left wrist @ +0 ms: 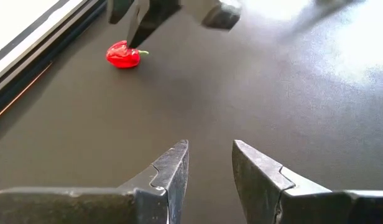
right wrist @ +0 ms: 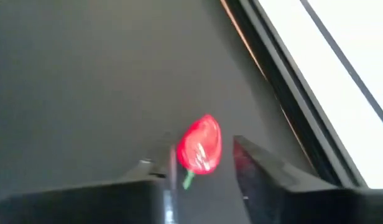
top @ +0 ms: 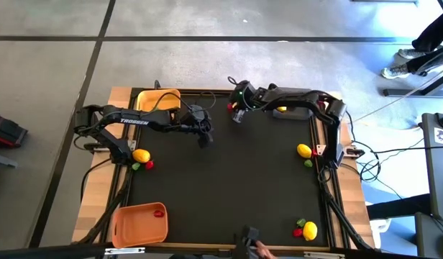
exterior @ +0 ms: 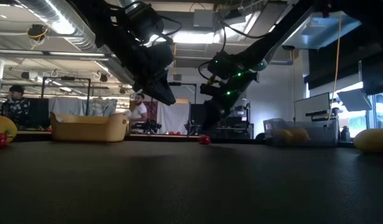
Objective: Sort produce into baskets
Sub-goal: Put the red bell pepper into the orange bin
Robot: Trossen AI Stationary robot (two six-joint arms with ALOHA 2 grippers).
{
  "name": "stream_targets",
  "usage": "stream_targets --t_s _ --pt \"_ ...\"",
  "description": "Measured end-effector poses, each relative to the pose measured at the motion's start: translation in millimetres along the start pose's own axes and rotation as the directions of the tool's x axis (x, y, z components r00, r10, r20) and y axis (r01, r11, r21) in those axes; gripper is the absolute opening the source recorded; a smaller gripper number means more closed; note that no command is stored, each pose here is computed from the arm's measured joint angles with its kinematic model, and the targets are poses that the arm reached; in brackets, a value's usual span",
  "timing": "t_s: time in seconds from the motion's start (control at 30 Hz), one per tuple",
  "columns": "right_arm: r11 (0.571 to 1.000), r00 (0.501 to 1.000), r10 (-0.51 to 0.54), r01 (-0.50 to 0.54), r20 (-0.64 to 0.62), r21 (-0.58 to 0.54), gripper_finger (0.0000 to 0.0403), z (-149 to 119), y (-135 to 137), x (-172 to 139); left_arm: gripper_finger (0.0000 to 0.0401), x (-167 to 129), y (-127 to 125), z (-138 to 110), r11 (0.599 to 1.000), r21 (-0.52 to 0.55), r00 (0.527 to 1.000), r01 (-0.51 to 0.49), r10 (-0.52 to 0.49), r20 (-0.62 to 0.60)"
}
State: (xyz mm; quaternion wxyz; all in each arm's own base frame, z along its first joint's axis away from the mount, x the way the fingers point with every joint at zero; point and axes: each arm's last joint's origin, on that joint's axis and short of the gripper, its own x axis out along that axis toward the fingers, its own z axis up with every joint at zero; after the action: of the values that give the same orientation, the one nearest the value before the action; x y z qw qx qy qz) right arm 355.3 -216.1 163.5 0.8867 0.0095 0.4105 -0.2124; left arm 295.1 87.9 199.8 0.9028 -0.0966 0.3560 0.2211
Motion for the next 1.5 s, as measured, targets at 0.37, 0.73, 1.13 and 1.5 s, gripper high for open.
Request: stream_targets --t_s 0.37,0.73,1.13,1.5 --pt "0.994 0.997 -0.070 0.073 -0.038 0.083 0.0248 -13 1 24 0.0120 0 0 0 1.000 0.000 1.000 0.000 0.000 0.000" --pt "0.998 0.999 -0.030 0.031 -0.020 0.050 0.0154 -12 3 24 0.0120 0 0 0 1.000 0.000 1.000 0.000 0.000 0.000" --pt "1.000 0.999 -0.027 0.027 -0.021 -0.003 0.0018 -11 3 24 0.0120 0 0 0 1.000 0.000 1.000 0.000 0.000 0.000" --pt "0.971 0.971 0.239 -0.239 0.021 -0.003 0.0007 6 6 -22 0.0120 -1 -7 -1 1.000 0.017 1.000 0.018 -0.018 -0.001"
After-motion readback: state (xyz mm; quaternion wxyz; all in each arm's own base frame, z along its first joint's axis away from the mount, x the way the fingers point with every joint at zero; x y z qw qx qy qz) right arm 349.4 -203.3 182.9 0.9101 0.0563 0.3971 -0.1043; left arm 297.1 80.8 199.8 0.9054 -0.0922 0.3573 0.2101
